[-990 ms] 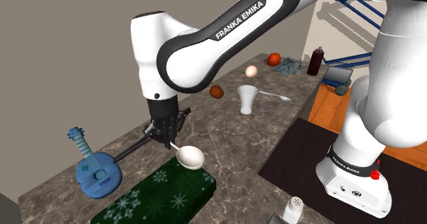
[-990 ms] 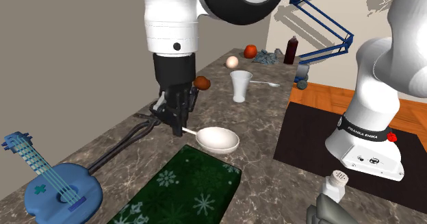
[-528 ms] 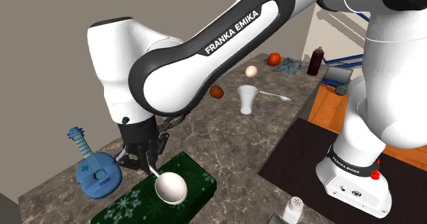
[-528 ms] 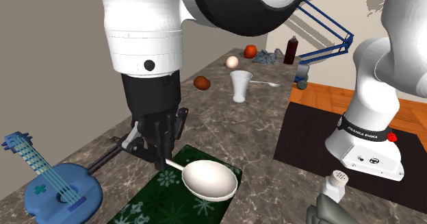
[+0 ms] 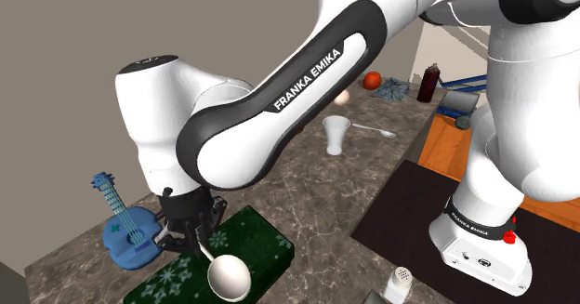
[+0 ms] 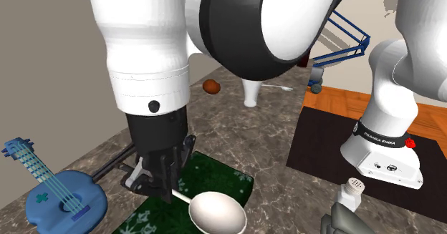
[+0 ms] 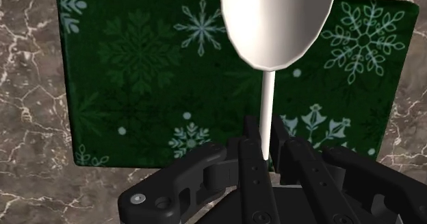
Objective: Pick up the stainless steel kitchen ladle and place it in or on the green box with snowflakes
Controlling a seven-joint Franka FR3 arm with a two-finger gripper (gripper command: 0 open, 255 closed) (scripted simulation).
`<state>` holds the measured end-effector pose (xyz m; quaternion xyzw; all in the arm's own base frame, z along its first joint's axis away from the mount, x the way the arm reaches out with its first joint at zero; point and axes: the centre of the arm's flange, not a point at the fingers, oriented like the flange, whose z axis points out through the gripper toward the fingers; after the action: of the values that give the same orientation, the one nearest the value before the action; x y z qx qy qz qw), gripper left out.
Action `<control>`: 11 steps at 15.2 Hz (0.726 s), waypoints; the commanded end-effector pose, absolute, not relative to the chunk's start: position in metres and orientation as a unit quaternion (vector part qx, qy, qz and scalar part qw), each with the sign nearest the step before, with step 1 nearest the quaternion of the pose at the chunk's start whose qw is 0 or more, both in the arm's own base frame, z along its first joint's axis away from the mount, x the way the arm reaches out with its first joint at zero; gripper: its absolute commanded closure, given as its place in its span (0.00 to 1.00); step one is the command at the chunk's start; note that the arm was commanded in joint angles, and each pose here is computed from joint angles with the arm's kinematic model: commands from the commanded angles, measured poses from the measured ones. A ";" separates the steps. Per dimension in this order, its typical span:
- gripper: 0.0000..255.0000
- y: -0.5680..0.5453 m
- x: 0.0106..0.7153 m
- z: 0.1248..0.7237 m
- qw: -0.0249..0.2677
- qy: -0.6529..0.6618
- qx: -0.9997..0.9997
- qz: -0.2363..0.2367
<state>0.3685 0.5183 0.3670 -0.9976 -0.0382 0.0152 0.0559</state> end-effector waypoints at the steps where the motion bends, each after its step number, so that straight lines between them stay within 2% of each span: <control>1: 1.00 0.518 0.368 0.356 0.056 -0.038 -0.998 0.015; 8: 1.00 0.518 0.368 0.315 0.056 -0.038 -0.998 0.015; 11: 1.00 0.518 0.368 0.315 0.056 -0.038 -0.998 0.015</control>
<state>0.3678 0.5182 0.3166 -0.9976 -0.0381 0.0152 0.0559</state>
